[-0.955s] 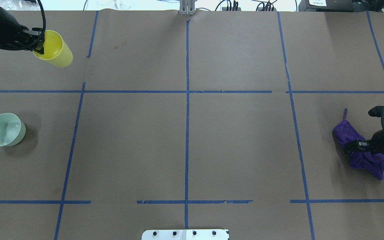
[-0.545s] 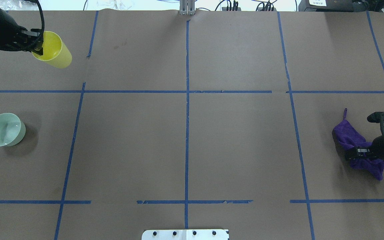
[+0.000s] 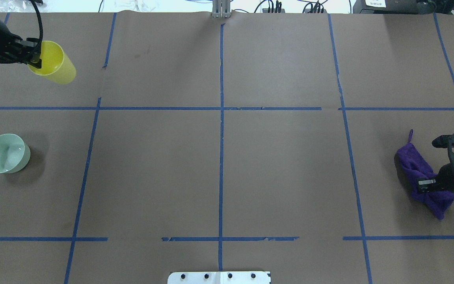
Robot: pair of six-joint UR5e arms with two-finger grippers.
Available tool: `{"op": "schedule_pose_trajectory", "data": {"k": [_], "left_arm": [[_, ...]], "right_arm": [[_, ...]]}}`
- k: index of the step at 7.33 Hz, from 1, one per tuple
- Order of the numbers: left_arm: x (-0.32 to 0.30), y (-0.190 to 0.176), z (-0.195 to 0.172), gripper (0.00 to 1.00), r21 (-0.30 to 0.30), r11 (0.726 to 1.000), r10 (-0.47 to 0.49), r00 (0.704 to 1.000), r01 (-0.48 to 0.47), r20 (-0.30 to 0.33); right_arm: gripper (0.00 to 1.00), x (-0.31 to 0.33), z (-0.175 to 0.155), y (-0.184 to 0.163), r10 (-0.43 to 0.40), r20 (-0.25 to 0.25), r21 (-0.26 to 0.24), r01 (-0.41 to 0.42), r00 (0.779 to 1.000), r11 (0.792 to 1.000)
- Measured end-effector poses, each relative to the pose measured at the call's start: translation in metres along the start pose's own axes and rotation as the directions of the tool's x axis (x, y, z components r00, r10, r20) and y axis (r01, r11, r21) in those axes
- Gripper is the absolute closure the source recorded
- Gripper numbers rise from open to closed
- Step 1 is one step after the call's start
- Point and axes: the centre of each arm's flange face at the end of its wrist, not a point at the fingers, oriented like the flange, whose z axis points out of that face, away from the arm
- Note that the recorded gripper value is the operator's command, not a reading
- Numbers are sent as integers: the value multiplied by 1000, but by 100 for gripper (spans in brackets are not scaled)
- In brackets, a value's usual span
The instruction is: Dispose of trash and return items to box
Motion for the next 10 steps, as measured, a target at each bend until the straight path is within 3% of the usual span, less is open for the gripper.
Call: {"op": "schedule_pose_trajectory", "data": {"k": [3, 5, 7, 10], "left_arm": [[-136, -41, -11, 100, -24, 991, 135, 988, -133, 78], [-256, -47, -11, 100, -82, 984, 167, 980, -159, 104], [-369, -9, -5, 100, -139, 987, 95, 991, -81, 99], [-464, 88, 33, 100, -216, 975, -38, 996, 54, 77]], "right_arm": [[100, -7, -37, 0, 6, 34, 43, -7, 999, 999], [100, -21, -82, -9, 46, 33, 72, -48, 998, 996], [100, -32, -130, -22, 100, 54, 94, -105, 994, 990], [100, -16, -189, -39, 184, 194, 69, -200, 964, 977]]}}
